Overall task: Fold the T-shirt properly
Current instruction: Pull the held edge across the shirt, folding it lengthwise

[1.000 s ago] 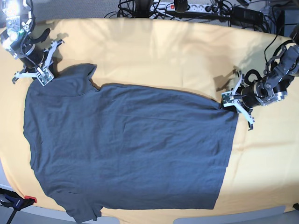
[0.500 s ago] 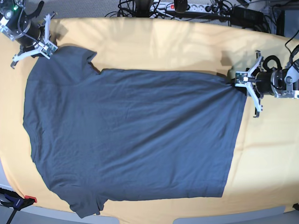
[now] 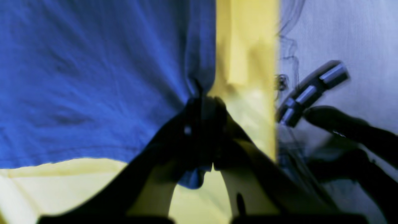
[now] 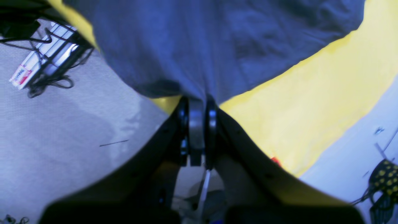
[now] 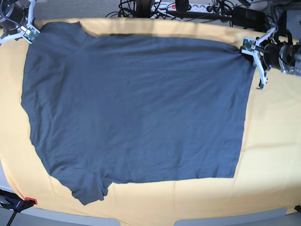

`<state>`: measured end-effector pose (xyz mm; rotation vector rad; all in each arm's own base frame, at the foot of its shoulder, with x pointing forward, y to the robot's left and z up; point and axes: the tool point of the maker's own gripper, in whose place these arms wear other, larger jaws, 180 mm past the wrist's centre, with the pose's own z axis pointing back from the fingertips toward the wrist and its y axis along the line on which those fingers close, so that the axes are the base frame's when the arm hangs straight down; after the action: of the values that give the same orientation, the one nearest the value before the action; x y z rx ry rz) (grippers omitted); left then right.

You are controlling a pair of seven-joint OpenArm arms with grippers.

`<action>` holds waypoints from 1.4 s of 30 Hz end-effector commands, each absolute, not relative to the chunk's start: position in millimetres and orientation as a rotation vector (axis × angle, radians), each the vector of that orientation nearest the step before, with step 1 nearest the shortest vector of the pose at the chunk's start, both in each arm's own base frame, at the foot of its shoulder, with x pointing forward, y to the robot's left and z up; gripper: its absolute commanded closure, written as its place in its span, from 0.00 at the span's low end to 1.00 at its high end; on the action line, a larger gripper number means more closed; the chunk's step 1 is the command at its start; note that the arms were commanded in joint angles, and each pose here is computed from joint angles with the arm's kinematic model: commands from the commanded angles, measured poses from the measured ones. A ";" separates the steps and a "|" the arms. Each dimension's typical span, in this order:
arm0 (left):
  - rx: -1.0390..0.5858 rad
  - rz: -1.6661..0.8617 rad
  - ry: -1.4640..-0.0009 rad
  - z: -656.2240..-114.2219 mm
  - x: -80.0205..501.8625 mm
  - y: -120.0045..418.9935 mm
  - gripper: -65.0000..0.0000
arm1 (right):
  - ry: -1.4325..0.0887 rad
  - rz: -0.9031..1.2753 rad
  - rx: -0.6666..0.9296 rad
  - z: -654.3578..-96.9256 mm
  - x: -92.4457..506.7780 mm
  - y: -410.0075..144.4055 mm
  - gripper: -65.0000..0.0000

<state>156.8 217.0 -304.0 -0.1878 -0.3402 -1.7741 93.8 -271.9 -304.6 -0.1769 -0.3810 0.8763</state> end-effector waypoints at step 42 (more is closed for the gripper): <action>0.400 -1.455 -0.910 -319.3 330.1 197.8 1.00 | -0.861 0.754 -0.246 -308.7 353.7 -285.4 1.00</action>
<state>320.1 193.2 -333.9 0.3586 -0.8762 -1.4578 344.6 -281.0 -326.3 -0.2208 -0.8166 0.7507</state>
